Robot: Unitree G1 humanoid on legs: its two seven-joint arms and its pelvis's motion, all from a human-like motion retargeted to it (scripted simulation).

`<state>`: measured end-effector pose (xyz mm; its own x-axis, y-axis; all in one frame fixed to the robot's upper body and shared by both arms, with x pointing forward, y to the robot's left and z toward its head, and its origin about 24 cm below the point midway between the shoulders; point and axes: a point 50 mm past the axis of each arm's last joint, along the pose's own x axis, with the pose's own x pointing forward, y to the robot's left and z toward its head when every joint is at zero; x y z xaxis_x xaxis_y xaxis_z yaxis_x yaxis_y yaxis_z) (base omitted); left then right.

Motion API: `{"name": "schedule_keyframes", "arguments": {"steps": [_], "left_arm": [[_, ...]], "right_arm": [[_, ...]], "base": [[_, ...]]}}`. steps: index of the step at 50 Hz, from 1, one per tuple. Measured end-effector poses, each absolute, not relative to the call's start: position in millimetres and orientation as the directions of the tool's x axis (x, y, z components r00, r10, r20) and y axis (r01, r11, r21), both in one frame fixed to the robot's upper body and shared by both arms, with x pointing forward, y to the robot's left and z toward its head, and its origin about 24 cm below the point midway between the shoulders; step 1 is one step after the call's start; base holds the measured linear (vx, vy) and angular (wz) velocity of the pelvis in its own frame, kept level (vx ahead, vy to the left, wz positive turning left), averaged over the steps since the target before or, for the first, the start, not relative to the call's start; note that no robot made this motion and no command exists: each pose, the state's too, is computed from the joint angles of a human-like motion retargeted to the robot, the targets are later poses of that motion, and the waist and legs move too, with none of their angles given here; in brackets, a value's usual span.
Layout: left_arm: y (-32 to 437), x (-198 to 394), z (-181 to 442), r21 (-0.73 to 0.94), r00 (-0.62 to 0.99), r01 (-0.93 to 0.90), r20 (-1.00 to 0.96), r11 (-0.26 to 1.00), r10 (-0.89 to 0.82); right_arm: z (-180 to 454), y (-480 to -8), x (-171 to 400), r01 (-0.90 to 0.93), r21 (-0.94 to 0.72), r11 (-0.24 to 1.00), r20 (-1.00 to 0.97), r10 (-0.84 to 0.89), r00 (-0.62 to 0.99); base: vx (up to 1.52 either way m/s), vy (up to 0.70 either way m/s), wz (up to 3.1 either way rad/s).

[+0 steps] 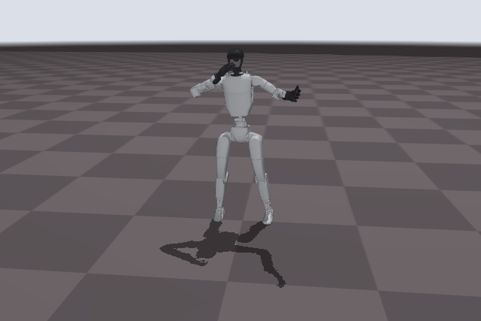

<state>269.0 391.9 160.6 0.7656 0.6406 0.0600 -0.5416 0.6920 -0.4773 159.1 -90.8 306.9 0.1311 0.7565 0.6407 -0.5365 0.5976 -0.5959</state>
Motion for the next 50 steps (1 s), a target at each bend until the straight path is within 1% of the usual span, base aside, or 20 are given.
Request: {"name": "schedule_keyframes", "arguments": {"steps": [3,7,10,11,13,16,20,22,24,26,27,28,30,32,33,37,40,45,48,50], "left_arm": [[417.5,253.6,134.7,-0.52,0.621,-0.7,-0.103,0.49,0.777],[401.2,256.1,148.7,-0.524,0.718,-0.593,0.0,0.611,0.696],[350.8,267.6,185.8,-0.441,0.861,-0.336,0.213,0.832,0.461],[327.5,270.3,203.7,-0.285,0.905,-0.203,0.311,0.937,0.29],[269.1,267.7,235.1,-0.222,0.889,0.121,0.457,0.968,-0.007],[176.7,238.0,267.3,-0.096,0.659,0.642,0.576,0.761,-0.484],[95.8,174.4,277.2,-0.011,0.174,0.979,0.563,0.204,-0.808],[85.2,159.3,277.3,0.049,0.049,0.995,0.535,0.088,-0.843],[87.9,165.5,276.9,0.109,0.069,0.984,0.511,0.144,-0.857],[105.2,189.1,275.0,0.17,0.2,0.932,0.493,0.32,-0.847],[119.3,204.5,272.7,0.192,0.296,0.883,0.481,0.429,-0.825],[136.7,221.6,268.3,0.183,0.424,0.811,0.47,0.556,-0.774],[181.3,253.9,256.9,0.093,0.684,0.597,0.46,0.797,-0.566],[234.9,279.0,238.4,0.034,0.864,0.316,0.401,0.948,-0.303],[263.4,287.8,226.3,-0.03,0.924,0.153,0.359,0.988,-0.132],[360.6,291.3,171.4,-0.411,0.866,-0.419,0.086,0.809,0.493],[395.7,277.6,151.2,-0.551,0.716,-0.606,-0.063,0.574,0.695],[361.4,277.9,180.6,-0.568,0.83,-0.377,0.143,0.732,0.539],[294.4,278.6,217.1,-0.495,0.916,0.03,0.362,0.869,0.175],[237.3,268.4,240.2,-0.394,0.861,0.375,0.485,0.839,-0.157]], "right_arm": [[307.6,-77.9,133.4,-0.593,-0.652,0.473,0.608,0.793,-0.036],[312.0,-105.0,173.5,-0.394,-0.603,0.694,0.674,0.707,0.214],[305.1,-165.6,225.4,-0.125,-0.48,0.868,0.707,0.467,0.531],[297.7,-190.9,241.6,-0.055,-0.439,0.897,0.683,0.373,0.628],[275.4,-246.5,267.3,0.118,-0.281,0.953,0.626,0.089,0.775],[224.4,-324.8,288.1,0.359,0.026,0.933,0.392,-0.339,0.855],[171.4,-386.8,284.9,0.632,0.373,0.679,0.059,-0.697,0.714],[171.6,-389.9,282.9,0.629,0.398,0.667,0.067,-0.705,0.706],[182.0,-377.0,284.6,0.533,0.402,0.745,0.146,-0.627,0.765],[201.2,-340.4,288.7,0.201,0.401,0.894,0.295,-0.333,0.896],[213.4,-318.6,287.8,0.032,0.305,0.952,0.364,-0.147,0.919],[223.4,-307.0,286.9,0.081,0.027,0.996,0.367,-0.085,0.926],[251.1,-255.8,277.6,-0.038,-0.014,0.999,0.506,0.04,0.862],[281.8,-197.7,258.3,-0.166,-0.317,0.934,0.606,0.334,0.721],[290.7,-166.2,242.4,-0.291,-0.336,0.896,0.639,0.444,0.628],[306.4,-82.2,167.2,-0.585,-0.553,0.593,0.641,0.752,0.157],[303.4,-65.9,138.1,-0.659,-0.622,0.423,0.583,0.812,-0.028],[306.7,-109.8,191.0,-0.362,-0.585,0.726,0.661,0.685,0.306],[302.0,-182.5,241.1,-0.023,-0.458,0.889,0.705,0.379,0.599],[286.8,-242.5,266.8,0.18,-0.34,0.923,0.662,0.099,0.743]], "base": [[0.0,0.0,0.0],[0.0,0.0,0.0],[0.0,0.0,0.0],[0.0,0.0,0.0],[0.0,0.0,0.0],[0.0,0.0,0.0],[0.0,0.0,0.0],[0.0,0.0,0.0],[0.0,0.0,0.0],[0.0,0.0,0.0],[0.0,0.0,0.0],[0.0,0.0,0.0],[0.0,0.0,0.0],[0.0,0.0,0.0],[0.0,0.0,0.0],[0.0,0.01,0.0],[0.0,0.0,0.0],[0.0,0.0,0.0],[0.0,0.0,0.0],[0.0,0.0,0.0]]}}
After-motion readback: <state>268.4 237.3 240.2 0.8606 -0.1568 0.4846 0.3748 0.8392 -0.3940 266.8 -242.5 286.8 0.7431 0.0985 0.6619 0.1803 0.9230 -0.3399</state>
